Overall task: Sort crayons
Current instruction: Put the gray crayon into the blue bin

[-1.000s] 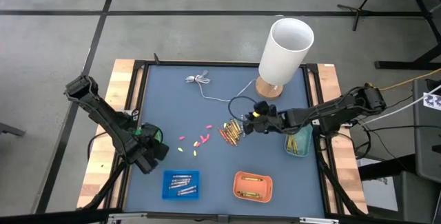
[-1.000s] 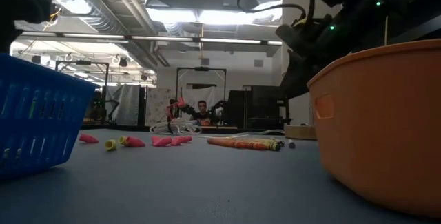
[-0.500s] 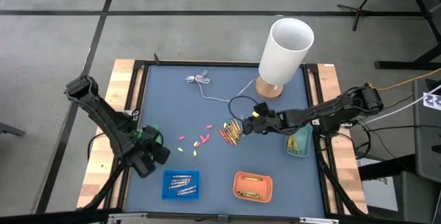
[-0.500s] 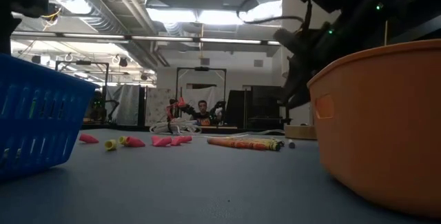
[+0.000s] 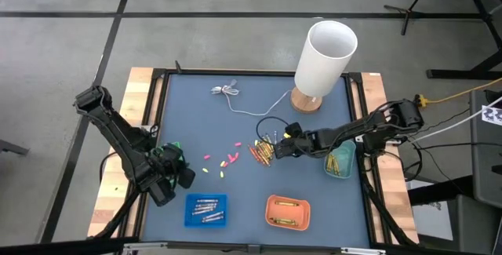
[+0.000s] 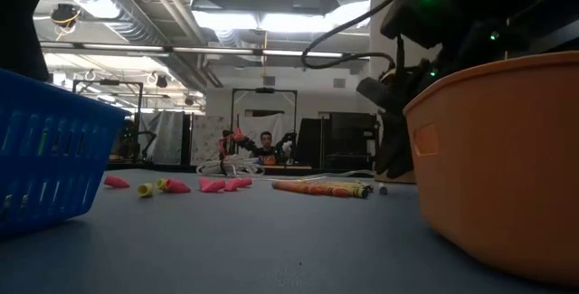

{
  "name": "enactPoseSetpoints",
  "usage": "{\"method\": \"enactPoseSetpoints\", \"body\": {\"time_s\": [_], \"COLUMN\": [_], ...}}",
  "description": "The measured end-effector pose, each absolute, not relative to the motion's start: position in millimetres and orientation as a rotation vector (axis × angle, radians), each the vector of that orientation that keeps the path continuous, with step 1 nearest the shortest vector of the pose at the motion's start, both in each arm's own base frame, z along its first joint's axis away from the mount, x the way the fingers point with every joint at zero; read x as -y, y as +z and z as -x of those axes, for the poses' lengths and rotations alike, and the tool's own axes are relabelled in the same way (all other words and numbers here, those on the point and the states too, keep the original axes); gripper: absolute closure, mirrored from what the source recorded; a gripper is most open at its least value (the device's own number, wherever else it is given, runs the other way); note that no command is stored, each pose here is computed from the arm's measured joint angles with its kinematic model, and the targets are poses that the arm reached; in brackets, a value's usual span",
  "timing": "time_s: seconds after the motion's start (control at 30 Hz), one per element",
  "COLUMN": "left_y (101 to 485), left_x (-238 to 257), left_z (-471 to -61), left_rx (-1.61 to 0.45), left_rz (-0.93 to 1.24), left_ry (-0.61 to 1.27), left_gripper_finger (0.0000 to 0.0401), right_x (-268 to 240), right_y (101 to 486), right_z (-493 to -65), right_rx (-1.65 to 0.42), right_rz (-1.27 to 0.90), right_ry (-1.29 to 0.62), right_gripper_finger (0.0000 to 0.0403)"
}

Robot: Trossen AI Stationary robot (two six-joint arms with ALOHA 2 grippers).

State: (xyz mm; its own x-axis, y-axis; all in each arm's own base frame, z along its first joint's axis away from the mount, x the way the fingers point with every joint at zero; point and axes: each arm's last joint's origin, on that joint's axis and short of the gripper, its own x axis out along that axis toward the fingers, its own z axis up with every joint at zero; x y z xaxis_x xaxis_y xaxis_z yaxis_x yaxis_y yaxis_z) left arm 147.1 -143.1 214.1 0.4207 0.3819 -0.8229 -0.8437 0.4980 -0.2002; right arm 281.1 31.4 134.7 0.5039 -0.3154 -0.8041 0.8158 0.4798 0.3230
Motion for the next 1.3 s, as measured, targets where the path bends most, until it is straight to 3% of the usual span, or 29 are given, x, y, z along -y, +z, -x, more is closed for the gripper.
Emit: {"method": "enactPoseSetpoints", "body": {"time_s": [1.0,1.3], "left_y": [214.4,214.5], "left_x": [144.6,145.5], "left_z": [-149.2,-150.0], "left_rx": [-0.77,-0.767], "left_rz": [0.694,0.706], "left_ry": [0.83,0.823], "left_gripper_finger": [0.0319,0.0319], "right_x": [-31.7,-31.2], "right_y": [111.5,110.4], "right_z": [-288.2,-286.8], "right_rx": [-0.767,-0.777], "right_rz": [-0.711,-0.7], "right_ry": [-0.802,-0.81], "right_gripper_finger": [0.03,0.0372]}}
